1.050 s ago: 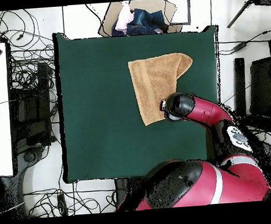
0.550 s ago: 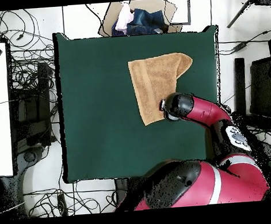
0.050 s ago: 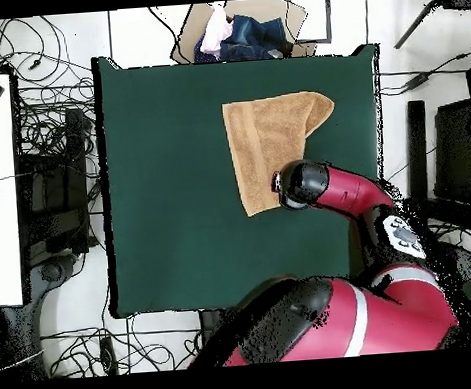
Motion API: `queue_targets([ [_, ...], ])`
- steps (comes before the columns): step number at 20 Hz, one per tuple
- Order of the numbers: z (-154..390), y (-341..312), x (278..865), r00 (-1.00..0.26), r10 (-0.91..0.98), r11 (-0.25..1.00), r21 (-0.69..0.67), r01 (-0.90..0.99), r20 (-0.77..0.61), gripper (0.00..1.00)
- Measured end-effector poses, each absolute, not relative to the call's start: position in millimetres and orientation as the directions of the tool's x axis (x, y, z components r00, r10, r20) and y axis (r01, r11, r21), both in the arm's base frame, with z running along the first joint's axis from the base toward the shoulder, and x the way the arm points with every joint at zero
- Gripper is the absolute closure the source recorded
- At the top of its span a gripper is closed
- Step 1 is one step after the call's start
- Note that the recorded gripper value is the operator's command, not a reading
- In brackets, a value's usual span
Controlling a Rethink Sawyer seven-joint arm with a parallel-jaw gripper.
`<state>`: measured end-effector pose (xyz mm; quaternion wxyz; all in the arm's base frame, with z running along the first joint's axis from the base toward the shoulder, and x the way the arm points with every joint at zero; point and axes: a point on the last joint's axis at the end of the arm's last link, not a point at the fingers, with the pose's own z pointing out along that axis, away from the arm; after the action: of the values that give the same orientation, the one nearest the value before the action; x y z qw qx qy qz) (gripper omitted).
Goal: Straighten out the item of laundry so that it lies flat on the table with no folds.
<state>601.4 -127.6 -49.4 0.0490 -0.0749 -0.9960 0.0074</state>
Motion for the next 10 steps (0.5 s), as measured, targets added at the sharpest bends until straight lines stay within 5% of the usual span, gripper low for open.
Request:
queue_targets([
  [10, -49.3, -98.6, 606.6, -0.99, 0.101, 0.995, -0.028, 0.098, 0.095, 0.0],
])
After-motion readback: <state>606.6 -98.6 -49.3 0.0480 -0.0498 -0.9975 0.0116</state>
